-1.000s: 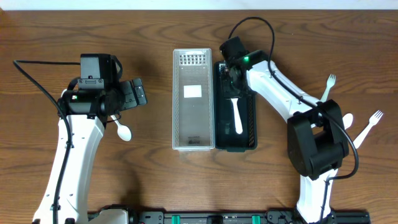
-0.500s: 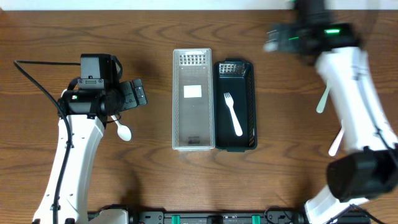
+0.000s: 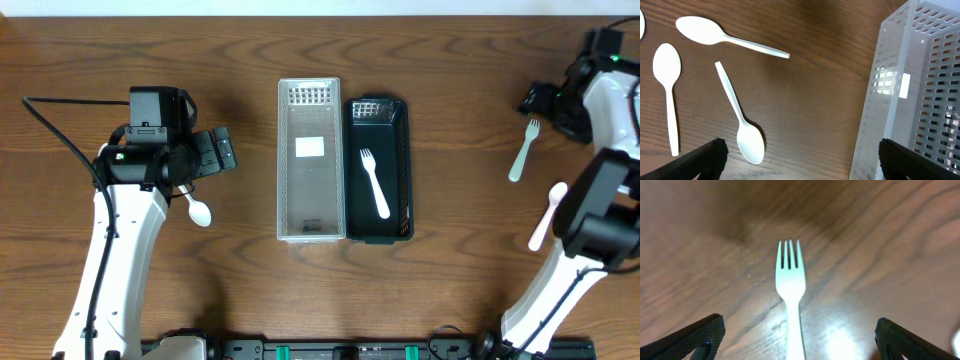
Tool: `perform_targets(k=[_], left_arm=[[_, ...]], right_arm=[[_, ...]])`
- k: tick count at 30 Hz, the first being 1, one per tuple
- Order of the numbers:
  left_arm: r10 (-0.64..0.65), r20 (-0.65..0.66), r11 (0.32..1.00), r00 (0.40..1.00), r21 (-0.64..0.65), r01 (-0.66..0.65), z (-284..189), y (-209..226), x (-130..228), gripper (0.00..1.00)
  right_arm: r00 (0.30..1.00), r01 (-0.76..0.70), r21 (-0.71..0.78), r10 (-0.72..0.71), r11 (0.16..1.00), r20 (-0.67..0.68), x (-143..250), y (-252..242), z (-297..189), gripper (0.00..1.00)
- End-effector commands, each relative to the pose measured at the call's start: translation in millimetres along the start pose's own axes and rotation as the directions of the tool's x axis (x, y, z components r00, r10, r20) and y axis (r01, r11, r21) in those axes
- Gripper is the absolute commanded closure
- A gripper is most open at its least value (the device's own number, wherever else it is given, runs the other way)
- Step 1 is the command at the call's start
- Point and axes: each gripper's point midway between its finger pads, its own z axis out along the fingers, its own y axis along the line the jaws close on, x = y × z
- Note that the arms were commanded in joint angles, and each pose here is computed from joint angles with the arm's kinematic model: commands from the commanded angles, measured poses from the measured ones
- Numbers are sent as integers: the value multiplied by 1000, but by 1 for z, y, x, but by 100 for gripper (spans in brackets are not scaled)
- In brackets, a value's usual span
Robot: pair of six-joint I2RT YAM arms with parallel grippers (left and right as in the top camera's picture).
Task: Pack container
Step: 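Move the right gripper back and grasp the mint-green fork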
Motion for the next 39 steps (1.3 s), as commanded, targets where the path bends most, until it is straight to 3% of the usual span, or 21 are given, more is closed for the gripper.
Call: perform_targets(k=[1,11,18,27,29,37,39], left_arm=[[-9,14,1000,1000,8,9,-4,-2,-5,2],[-9,14,1000,1000,8,9,-4,-2,-5,2],[-9,15,1000,1000,8,9,-4,-2,-5,2],[-9,14,1000,1000,8,9,-4,-2,-5,2],[-9,14,1000,1000,7,9,-4,-2,-5,2],[-9,14,1000,1000,8,9,-4,-2,-5,2],[-9,14,1000,1000,8,9,-4,-2,-5,2]], right_arm=[[999,33,-11,-33,999,-15,1,6,14,1],[991,73,-18,-75,997,-115,21,9,68,1],[988,78,-22,-80,997,-130,25,12,73,2],[988,76,-21,-79,997,-133,26,12,73,37],[988,81,-22,-83,996,-131,26,15,73,49],[988,93,-27,-96,995,-119,25,21,73,63],[989,93,-26,-96,995,-114,23,21,73,71]])
